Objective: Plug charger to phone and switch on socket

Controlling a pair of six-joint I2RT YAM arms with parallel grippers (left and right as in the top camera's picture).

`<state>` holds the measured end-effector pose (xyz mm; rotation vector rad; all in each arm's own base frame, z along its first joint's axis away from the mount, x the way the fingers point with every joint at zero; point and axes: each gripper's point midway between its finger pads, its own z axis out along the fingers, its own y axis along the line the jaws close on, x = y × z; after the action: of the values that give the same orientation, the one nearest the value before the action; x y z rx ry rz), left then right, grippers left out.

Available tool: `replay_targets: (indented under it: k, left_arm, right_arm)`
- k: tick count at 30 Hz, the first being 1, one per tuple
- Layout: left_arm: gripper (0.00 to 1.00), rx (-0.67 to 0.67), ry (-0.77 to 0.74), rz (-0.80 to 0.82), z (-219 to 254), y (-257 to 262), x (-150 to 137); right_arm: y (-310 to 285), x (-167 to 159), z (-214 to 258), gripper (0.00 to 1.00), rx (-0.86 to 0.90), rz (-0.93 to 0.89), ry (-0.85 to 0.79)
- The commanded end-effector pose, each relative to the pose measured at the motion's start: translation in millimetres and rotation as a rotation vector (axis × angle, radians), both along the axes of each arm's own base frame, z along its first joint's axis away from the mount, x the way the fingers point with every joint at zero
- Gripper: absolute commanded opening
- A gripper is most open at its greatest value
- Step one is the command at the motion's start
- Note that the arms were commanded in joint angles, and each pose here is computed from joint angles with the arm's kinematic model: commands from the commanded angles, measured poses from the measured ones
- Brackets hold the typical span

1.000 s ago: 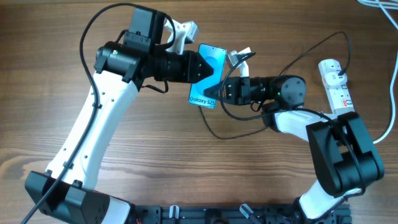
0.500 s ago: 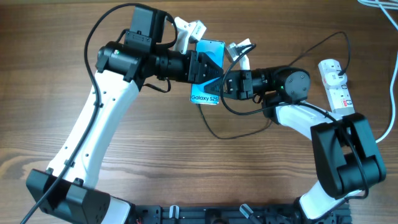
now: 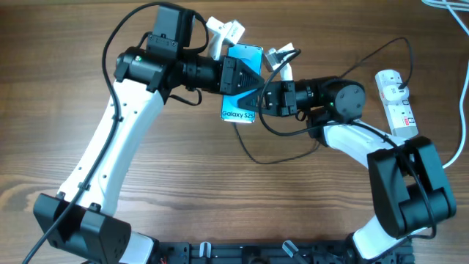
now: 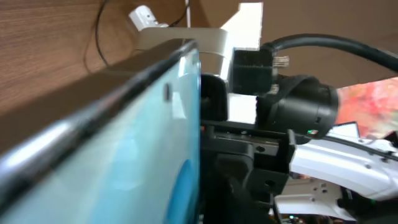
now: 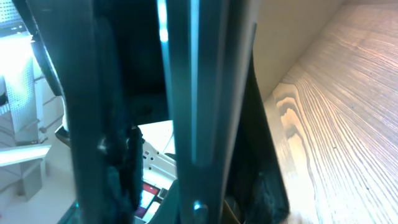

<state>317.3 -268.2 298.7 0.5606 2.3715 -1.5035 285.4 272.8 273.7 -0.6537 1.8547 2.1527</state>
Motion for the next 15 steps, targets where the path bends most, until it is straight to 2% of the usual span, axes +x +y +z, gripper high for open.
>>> replay_targets:
  k: [1,6,15]
  left_arm:
    - [0.33,-0.297,0.053,-0.269,71,-14,-61]
    - [0.39,-0.329,0.059,-0.262,77,-4,-56]
    - [0.40,-0.331,0.041,-0.175,77,20,-33]
  right_arm:
    - [17,-9,-24,0.04,-0.022,0.061,0.090]
    - [18,3,-16,0.04,0.026,-0.001,0.108]
    - [7,18,-13,0.04,0.044,-0.061,0.113]
